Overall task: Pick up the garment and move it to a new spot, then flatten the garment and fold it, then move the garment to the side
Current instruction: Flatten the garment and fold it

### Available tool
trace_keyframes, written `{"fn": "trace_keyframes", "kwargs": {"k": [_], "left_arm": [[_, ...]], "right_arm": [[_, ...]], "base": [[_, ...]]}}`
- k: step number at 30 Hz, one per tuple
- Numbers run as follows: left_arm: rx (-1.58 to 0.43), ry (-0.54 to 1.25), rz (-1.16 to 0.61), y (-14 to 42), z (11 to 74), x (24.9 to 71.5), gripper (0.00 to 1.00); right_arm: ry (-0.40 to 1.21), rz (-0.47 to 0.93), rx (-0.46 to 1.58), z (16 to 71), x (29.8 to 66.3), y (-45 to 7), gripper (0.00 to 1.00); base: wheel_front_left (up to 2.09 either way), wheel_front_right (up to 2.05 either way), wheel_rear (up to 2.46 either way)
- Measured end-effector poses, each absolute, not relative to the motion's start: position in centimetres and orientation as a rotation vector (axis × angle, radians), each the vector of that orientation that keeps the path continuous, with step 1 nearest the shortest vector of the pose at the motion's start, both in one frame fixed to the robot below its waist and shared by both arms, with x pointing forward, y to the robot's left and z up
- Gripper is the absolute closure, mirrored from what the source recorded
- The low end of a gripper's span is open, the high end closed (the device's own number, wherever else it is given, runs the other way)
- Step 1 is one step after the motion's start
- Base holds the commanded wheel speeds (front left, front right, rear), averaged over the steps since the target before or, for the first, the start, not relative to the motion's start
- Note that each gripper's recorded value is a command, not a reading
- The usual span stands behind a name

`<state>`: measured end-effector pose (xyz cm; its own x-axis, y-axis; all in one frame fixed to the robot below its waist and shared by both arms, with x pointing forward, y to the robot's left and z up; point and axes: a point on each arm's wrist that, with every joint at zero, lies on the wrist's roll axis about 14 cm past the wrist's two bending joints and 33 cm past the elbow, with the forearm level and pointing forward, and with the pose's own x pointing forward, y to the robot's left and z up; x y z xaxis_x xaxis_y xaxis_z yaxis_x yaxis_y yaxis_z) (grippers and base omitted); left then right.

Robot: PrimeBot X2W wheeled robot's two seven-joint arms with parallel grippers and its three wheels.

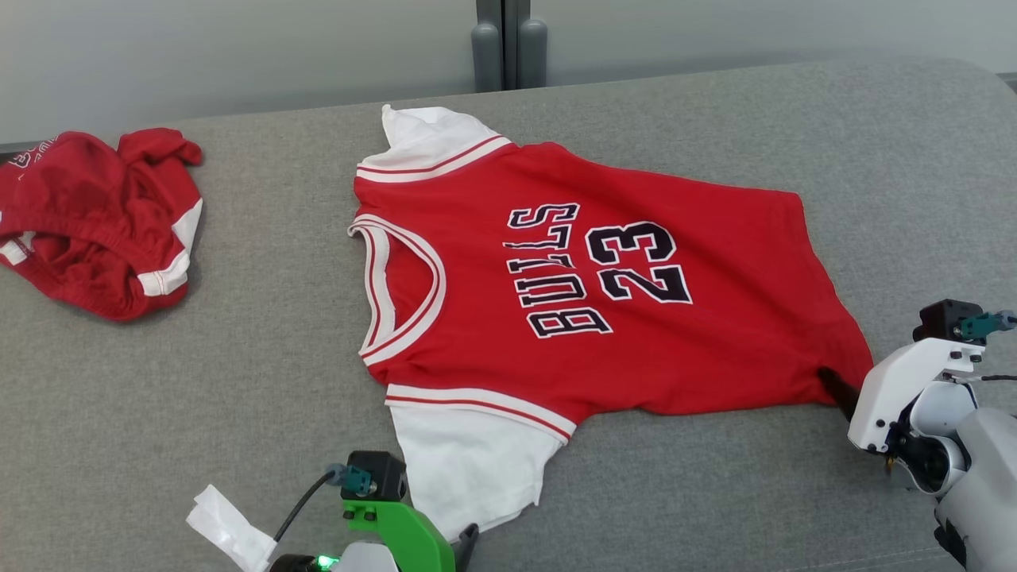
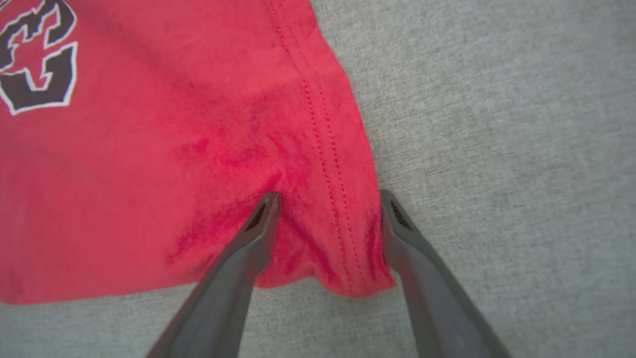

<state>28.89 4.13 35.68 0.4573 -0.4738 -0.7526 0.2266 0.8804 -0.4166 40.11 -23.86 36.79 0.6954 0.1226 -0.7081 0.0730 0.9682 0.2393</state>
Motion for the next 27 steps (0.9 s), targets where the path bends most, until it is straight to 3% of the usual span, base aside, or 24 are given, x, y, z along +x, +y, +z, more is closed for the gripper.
{"fn": "trace_keyframes", "kwargs": {"k": [2, 3, 4, 5, 14, 22, 27], "left_arm": [[-0.281, 1.008, -0.428, 4.2, 35.6, 28.9, 0.29], [-0.285, 1.007, -0.421, 4.3, 35.6, 29.0, 0.53], [-0.288, 1.006, -0.415, 4.4, 35.5, 29.0, 0.6], [-0.292, 1.003, -0.408, 4.6, 35.4, 29.1, 1.0], [-0.337, 0.924, -0.406, 4.8, 36.6, 29.9, 1.0], [-0.39, 0.595, -0.38, 6.8, 42.7, 34.4, 1.0], [-0.296, 0.426, -0.386, 9.0, 46.8, 38.4, 1.0]], "right_arm": [[0.802, 0.032, 0.261, 36.8, 40.1, -23.7, 0.35], [0.799, 0.035, 0.261, 36.8, 40.2, -23.6, 0.57], [0.797, 0.037, 0.262, 36.9, 40.2, -23.6, 0.67], [0.793, 0.04, 0.262, 36.9, 40.3, -23.5, 1.0], [0.705, 0.063, 0.255, 38.2, 40.7, -23.2, 1.0], [0.518, 0.107, 0.297, 41.9, 42.0, -22.1, 1.0], [0.357, 0.144, 0.372, 45.7, 44.2, -21.1, 1.0]], "base": [[0.0, 0.0, 0.0], [0.0, 0.0, 0.0], [0.0, 0.0, 0.0], [0.0, 0.0, 0.0], [0.0, 0.0, 0.0], [0.0, 0.0, 0.0], [0.0, 0.0, 0.0]]}}
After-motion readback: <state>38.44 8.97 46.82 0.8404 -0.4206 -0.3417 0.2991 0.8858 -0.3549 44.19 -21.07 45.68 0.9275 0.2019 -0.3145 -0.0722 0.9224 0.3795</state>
